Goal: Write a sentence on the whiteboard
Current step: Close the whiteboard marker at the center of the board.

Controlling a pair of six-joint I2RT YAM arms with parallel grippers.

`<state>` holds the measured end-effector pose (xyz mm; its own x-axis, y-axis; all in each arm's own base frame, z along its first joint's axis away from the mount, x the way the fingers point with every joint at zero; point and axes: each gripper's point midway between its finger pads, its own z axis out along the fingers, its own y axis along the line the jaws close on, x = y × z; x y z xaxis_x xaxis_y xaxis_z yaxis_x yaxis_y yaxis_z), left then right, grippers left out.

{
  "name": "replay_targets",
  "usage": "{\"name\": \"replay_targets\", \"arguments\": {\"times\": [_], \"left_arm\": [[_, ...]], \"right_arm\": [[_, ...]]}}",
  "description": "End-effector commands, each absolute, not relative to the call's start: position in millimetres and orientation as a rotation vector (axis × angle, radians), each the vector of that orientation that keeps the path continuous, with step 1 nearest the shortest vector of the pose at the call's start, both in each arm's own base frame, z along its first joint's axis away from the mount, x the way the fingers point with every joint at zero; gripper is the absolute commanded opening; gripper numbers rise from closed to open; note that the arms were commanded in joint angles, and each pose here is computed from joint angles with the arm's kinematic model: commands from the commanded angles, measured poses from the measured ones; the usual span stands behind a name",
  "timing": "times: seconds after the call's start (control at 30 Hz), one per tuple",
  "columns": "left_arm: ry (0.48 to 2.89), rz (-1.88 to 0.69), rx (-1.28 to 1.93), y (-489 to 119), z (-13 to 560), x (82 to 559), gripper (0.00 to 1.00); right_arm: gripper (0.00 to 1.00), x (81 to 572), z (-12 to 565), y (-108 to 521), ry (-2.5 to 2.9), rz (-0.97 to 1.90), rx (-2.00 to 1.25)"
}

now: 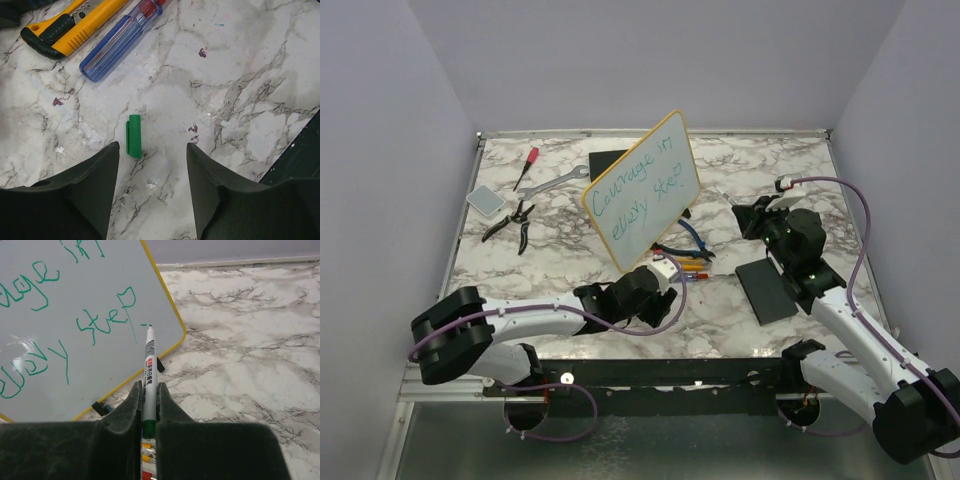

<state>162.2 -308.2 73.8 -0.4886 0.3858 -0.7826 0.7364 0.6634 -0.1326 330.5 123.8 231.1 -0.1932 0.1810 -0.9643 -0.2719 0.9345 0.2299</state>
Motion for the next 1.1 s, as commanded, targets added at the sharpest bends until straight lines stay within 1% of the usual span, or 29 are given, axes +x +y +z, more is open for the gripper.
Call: {"name": "replay_targets", "arguments": {"times": [0.0, 0.47, 0.63, 0.9, 1.07], "left_arm": [[2.096, -0.566, 0.866, -323, 70, 174, 0.56], [2.158, -0.476, 0.885, -317, 41, 177, 0.53], [2.162, -0.464, 0.895, -315, 38, 177, 0.5], [2.19, -0.458, 0.903, -312, 31, 173, 0.4], [2.2, -0.454, 0.901, -312, 28, 173, 0.39]], "right_arm": [[0.01, 325, 226, 125, 1.739, 0.422, -0.079], [0.01, 325, 224, 126, 1.745, 0.429, -0.075], [0.01, 324, 224, 124, 1.743, 0.423, -0.068], [0.01, 324, 223, 123, 1.749, 0.42, -0.066], [0.01, 324, 222, 124, 1.752, 0.423, -0.067]]}}
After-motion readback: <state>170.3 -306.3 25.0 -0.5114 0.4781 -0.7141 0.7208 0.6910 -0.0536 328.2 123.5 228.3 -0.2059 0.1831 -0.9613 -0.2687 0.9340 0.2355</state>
